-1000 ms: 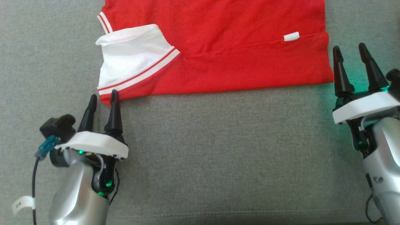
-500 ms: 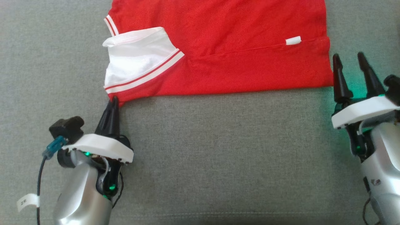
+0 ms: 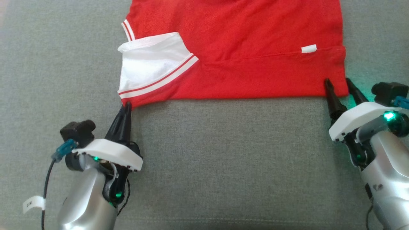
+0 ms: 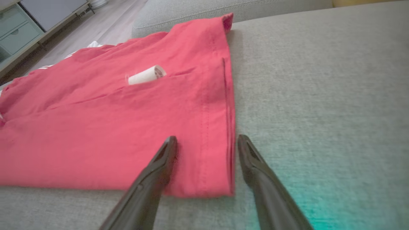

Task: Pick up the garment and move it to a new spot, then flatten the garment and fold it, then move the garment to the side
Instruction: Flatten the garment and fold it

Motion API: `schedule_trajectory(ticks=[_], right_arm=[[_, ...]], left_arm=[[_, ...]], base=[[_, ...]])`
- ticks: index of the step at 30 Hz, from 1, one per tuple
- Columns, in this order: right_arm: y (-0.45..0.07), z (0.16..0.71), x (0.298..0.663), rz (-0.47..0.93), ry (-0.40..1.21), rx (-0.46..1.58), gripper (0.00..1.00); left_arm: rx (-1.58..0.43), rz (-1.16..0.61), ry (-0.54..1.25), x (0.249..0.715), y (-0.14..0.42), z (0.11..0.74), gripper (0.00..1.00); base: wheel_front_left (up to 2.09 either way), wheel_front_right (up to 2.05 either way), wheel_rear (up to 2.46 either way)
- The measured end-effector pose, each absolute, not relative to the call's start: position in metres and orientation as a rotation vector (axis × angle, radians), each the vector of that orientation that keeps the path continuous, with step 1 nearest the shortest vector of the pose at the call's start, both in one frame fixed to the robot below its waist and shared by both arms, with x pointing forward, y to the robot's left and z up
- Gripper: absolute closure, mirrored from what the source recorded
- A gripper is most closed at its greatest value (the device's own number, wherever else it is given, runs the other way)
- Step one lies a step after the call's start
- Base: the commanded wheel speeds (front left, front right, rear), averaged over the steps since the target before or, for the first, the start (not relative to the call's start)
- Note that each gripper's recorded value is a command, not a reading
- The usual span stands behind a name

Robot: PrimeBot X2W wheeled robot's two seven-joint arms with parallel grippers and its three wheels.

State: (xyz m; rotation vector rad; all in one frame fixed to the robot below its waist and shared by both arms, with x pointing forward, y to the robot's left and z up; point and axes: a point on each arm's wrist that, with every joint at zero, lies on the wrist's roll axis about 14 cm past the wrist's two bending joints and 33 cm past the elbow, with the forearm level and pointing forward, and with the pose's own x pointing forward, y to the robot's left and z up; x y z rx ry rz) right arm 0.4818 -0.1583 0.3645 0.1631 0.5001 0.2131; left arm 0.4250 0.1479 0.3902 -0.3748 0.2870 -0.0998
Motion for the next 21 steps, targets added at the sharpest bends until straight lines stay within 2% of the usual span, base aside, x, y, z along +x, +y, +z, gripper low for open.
schedule_trajectory(ticks=[1, 2, 9, 21], right_arm=[[-0.157, 0.365, 0.482, 0.217, 0.501, 0.167, 0.62], [-0.156, 0.365, 0.481, 0.219, 0.506, 0.167, 1.0], [-0.17, 0.378, 0.474, 0.214, 0.486, 0.163, 1.0], [-0.192, 0.387, 0.43, 0.212, 0.525, 0.165, 1.0]], left_arm=[[-0.369, -0.106, 0.287, 0.424, 0.148, 0.391, 1.0], [-0.358, -0.119, 0.287, 0.423, 0.147, 0.392, 1.0], [-0.313, -0.211, 0.265, 0.416, 0.144, 0.409, 1.0], [-0.299, -0.331, 0.359, 0.363, 0.139, 0.41, 1.0]], base=[[0.0, 0.0, 0.0], [0.0, 0.0, 0.0], [0.0, 0.0, 0.0], [0.0, 0.0, 0.0]])
